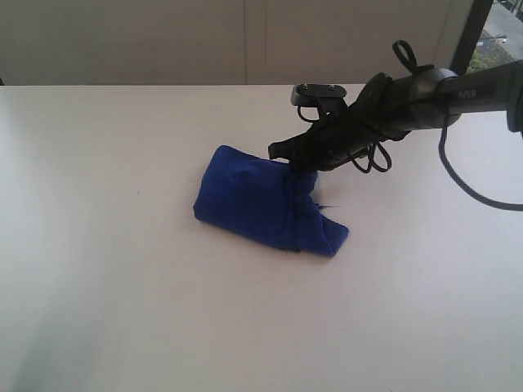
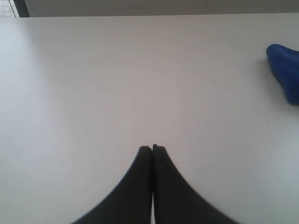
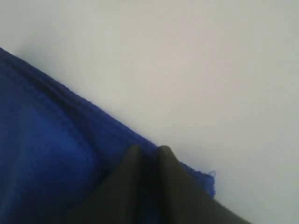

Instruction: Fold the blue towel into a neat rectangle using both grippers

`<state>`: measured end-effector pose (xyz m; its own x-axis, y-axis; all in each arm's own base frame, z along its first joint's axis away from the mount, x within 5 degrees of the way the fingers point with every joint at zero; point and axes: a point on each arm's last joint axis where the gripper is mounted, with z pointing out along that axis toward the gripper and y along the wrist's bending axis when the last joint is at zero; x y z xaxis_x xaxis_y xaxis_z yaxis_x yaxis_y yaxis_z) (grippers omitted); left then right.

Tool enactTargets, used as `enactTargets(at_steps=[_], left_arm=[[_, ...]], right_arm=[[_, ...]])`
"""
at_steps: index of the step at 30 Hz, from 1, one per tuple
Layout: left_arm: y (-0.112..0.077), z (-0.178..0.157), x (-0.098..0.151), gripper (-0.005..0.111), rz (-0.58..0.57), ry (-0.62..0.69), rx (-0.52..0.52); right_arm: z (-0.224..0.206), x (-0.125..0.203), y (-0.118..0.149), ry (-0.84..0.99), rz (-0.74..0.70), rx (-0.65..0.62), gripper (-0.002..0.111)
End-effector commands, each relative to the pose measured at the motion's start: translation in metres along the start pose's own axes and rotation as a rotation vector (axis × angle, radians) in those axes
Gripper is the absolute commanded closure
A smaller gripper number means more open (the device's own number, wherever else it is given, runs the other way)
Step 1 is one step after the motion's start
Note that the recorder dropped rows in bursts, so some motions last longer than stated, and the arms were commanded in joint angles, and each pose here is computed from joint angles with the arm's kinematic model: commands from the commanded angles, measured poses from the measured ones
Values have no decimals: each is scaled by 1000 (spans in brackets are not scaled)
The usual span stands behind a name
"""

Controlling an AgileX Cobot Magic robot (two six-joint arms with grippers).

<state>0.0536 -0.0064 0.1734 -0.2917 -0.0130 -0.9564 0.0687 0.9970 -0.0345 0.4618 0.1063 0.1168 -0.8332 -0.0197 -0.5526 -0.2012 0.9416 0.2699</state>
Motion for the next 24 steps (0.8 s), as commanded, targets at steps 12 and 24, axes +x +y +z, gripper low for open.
enactTargets(at_steps=[12, 24], left_arm=[[0, 0, 1, 107, -2, -6, -2], [0, 0, 1, 107, -2, -6, -2]], right_arm=[[-26, -18, 8, -66, -17, -6, 108], [-73, -26, 27, 10, -129, -65, 108]])
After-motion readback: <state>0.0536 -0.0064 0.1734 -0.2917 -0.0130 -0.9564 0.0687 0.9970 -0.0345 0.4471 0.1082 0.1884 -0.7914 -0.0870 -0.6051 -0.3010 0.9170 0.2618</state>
